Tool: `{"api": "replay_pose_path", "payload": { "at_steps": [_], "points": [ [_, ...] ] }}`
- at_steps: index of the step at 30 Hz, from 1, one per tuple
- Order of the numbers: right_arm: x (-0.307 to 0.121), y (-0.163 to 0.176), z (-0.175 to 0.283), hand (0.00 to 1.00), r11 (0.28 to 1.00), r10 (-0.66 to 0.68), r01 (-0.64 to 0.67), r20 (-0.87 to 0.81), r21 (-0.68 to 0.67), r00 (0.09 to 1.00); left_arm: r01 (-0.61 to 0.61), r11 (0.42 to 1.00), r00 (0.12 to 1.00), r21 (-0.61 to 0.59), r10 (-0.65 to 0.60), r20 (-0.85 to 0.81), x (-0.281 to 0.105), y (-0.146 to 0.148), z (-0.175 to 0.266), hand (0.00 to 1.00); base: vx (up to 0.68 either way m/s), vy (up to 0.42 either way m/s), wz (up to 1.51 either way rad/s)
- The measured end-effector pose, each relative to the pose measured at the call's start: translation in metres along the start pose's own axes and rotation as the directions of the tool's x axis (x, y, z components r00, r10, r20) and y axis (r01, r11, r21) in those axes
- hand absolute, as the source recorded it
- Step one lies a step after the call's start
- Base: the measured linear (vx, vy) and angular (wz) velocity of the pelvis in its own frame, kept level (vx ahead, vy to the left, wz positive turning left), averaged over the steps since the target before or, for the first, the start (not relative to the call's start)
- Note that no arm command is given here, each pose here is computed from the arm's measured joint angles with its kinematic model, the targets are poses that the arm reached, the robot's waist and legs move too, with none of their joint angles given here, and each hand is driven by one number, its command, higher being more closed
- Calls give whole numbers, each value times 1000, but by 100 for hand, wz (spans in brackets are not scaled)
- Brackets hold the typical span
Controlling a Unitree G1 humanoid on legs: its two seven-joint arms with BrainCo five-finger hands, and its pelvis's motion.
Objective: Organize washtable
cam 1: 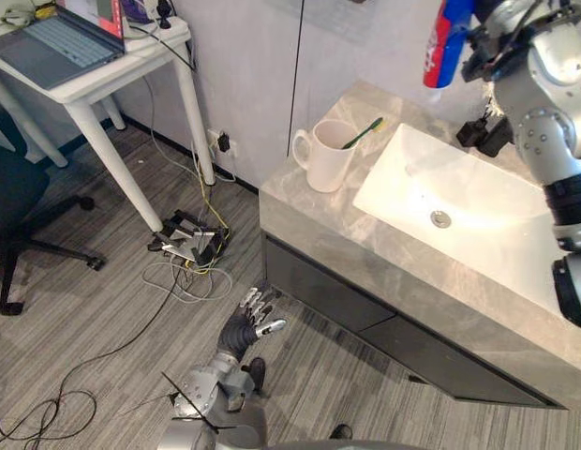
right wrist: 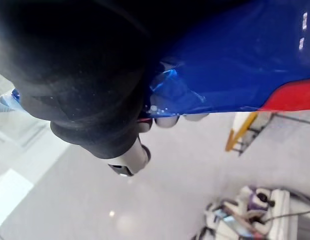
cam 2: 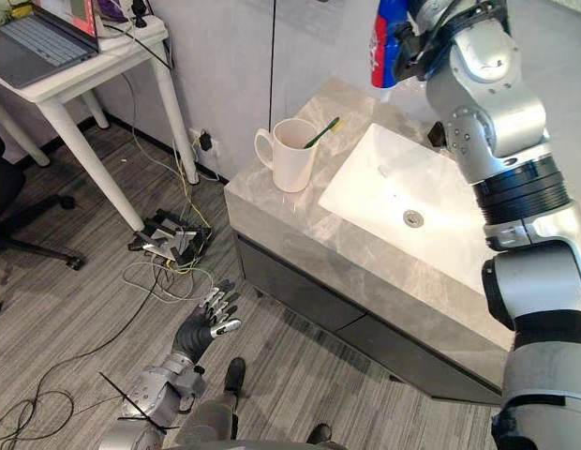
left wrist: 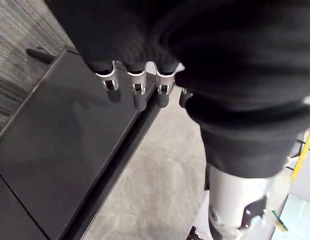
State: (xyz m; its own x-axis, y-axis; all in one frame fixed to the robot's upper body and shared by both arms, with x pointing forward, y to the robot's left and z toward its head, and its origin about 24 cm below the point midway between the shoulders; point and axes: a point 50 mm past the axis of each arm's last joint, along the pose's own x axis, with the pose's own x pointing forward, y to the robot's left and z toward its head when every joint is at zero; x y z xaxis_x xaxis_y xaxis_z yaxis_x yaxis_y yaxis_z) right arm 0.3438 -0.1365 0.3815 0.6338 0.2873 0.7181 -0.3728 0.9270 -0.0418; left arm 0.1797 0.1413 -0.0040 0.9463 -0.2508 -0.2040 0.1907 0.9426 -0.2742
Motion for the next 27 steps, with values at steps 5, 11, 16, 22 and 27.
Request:
{"api": "replay_pose_path", "payload": {
  "at_steps": [5,11,16,22,27],
  "points": [
    [-2,5,-10,100,978,-134,125,45,169,990,-4,1000,1000,-4,4,-5,8,-5,-1,0,9,2,0],
    [-2,14,-12,100,959,-164,140,79,246,983,-6,1000,1000,-10,6,-28,8,-7,-7,0,-41,19,2],
    [-1,23,-4,100,940,-179,128,137,316,974,-26,1000,999,-10,25,-43,8,-6,-10,0,-30,16,10],
    [-1,32,-6,100,929,-173,112,145,353,974,-32,999,998,-11,31,-61,7,-5,-14,0,1,12,4],
    [-3,31,-8,100,930,-187,129,139,345,973,-14,1000,997,-14,13,-75,7,-10,-18,0,6,3,2]
  ]
}}
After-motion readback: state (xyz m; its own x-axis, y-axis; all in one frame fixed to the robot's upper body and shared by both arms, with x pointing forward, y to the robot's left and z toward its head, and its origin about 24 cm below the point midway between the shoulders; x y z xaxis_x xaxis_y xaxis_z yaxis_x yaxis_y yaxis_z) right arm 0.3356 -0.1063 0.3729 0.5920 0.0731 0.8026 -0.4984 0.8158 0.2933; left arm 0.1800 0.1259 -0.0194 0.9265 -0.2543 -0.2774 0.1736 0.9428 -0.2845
